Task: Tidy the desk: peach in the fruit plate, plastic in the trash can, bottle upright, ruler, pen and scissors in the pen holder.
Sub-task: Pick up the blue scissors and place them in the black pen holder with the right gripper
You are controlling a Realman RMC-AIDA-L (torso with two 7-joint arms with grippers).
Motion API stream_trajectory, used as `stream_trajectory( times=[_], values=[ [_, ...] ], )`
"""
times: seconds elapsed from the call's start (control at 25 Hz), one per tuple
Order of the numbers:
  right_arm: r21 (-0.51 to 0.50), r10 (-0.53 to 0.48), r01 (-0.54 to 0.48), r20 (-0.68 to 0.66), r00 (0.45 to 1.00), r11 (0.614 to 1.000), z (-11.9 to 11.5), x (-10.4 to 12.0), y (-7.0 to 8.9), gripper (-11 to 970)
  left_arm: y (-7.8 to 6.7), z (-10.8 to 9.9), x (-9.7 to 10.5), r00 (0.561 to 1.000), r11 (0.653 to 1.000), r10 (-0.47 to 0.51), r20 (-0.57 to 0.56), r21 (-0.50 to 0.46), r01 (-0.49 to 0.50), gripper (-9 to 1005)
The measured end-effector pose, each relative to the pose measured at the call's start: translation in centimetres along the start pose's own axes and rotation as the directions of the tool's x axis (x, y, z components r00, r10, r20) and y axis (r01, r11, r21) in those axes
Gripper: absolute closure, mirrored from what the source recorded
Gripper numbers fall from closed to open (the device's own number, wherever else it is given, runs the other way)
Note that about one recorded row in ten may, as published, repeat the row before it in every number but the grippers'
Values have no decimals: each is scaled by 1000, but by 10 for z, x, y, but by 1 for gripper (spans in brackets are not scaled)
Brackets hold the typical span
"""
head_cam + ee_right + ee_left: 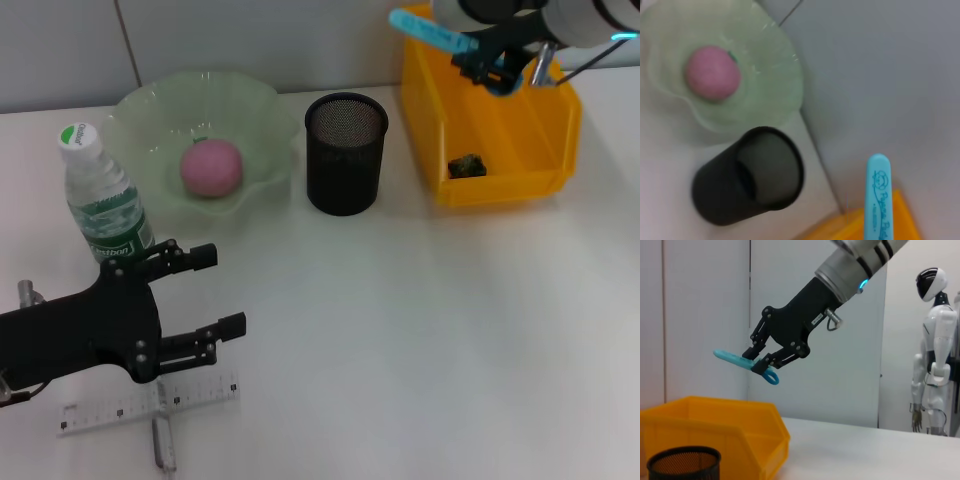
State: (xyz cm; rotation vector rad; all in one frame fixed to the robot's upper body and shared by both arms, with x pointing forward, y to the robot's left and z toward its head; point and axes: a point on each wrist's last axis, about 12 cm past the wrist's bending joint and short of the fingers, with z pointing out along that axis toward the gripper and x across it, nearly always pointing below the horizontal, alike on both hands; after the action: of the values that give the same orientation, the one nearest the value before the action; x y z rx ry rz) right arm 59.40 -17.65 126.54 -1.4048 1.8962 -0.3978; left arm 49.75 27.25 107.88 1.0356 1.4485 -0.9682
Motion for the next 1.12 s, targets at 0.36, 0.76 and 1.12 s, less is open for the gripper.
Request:
stream_trajectory(
  times=[0.36, 0.76, 1.12],
  values=[
    [119, -120, 113, 55, 991, 986, 8, 7, -10, 722, 1, -2, -2, 1000, 1000, 0, 27, -23, 1, 202],
    [257, -379, 350, 70, 923, 901, 34, 11, -1, 721, 2, -2, -3, 999, 999, 8, 37, -31, -6, 202],
    [493, -630, 546, 5, 776, 677, 50, 28, 31, 722, 0, -2, -1, 999, 999, 39, 37, -39, -38, 203]
  ],
)
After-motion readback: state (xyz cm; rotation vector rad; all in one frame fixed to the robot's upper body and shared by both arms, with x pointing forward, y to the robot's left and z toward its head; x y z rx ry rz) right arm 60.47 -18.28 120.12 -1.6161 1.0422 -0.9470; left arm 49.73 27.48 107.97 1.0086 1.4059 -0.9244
